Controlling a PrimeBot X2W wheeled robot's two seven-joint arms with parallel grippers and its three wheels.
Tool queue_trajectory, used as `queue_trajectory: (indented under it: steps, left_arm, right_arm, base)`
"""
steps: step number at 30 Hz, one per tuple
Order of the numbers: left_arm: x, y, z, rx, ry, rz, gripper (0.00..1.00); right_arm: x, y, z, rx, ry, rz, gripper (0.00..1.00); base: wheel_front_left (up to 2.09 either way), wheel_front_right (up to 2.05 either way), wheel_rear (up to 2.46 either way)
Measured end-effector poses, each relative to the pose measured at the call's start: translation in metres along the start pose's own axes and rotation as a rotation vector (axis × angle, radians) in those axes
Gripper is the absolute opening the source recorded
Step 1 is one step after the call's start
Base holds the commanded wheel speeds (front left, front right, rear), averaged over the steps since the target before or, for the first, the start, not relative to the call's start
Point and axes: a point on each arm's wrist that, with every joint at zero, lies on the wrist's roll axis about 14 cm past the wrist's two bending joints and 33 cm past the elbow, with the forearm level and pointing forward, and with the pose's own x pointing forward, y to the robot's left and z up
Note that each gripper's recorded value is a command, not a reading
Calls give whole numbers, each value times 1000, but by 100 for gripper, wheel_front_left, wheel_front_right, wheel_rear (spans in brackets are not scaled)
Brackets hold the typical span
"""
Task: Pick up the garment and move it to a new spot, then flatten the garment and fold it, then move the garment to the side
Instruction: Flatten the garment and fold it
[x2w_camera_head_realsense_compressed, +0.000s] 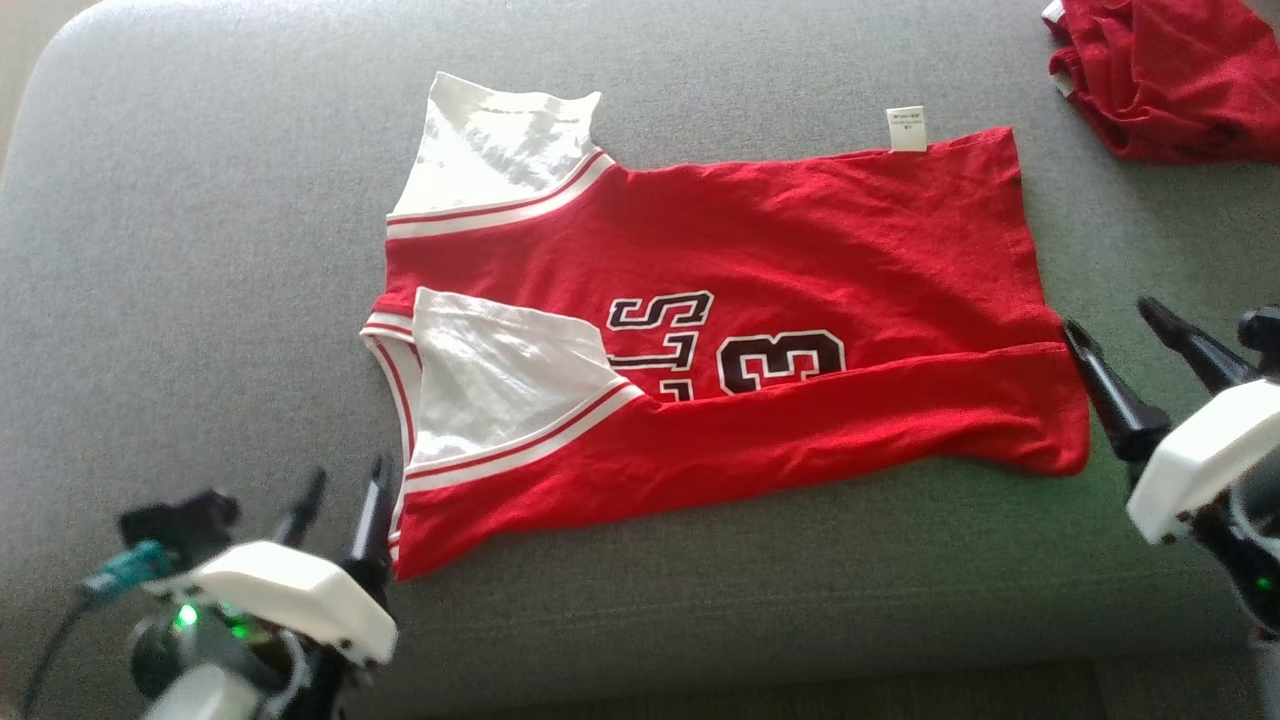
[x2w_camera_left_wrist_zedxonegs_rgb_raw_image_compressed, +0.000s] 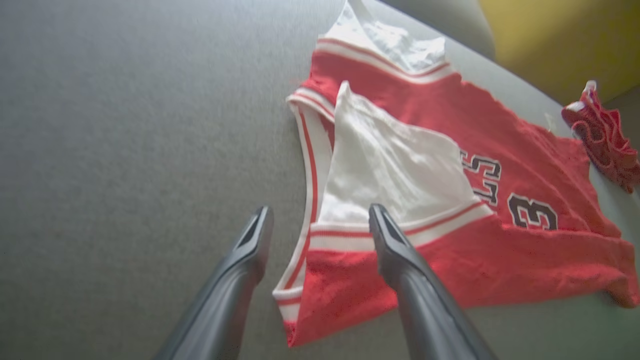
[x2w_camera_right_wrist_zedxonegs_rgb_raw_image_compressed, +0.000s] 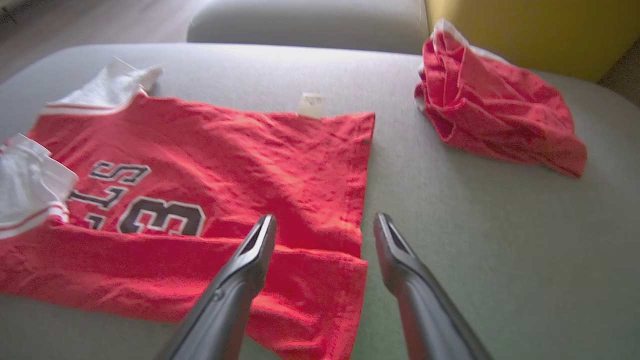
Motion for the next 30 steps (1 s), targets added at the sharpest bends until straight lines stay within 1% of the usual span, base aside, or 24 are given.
queue_trajectory:
  steps: [2,4,7,8,9,10,11,14,16,18,20,21,25,30]
  left_arm:
    - [3,0,19,15,-52,-7,100]
    - [9,-3,39,72,-89,-29,100]
    - [26,-20,81,146,-162,-94,100]
    - [26,-20,81,146,-162,-94,100]
    - [32,-28,97,175,-191,-114,100]
    - [44,-44,121,229,-220,-170,100]
    - [44,-44,121,229,-220,-170,100]
    - [66,-69,143,275,-214,-258,100]
    - [83,-84,148,317,-183,-308,100]
    - [102,-94,154,344,-154,-329,100]
    - [122,-102,157,379,-119,-334,100]
    - [132,-104,155,415,-93,-330,100]
    - [170,-95,141,519,23,-276,100]
    - [210,-66,116,599,162,-181,100]
  right_arm:
    - [0,9,6,1,-42,18,100]
    - [0,16,6,-16,-58,30,100]
    - [1,24,2,-26,-61,45,100]
    - [1,24,2,-26,-61,45,100]
    - [3,25,0,-23,-60,48,100]
    - [5,28,-3,-25,-56,58,100]
    - [5,28,-3,-25,-56,58,100]
    - [12,33,-2,-28,-58,73,100]
    - [17,33,-5,-27,-48,79,100]
    - [21,33,-5,-21,-49,81,100]
    - [24,32,-7,-19,-42,84,100]
    - [25,32,-8,-18,-38,85,100]
    - [30,28,-11,-17,-32,80,100]
    - [35,21,-16,-5,-22,65,100]
  base:
    - [0,0,0]
    - [0,0,0]
    - [0,0,0]
    - [0,0,0]
    - [0,0,0]
    - [0,0,0]
    - [0,0,0]
    - [0,0,0]
    - [0,0,0]
    - [0,0,0]
    - [0,0,0]
    - [0,0,0]
    - [0,0,0]
    - [0,0,0]
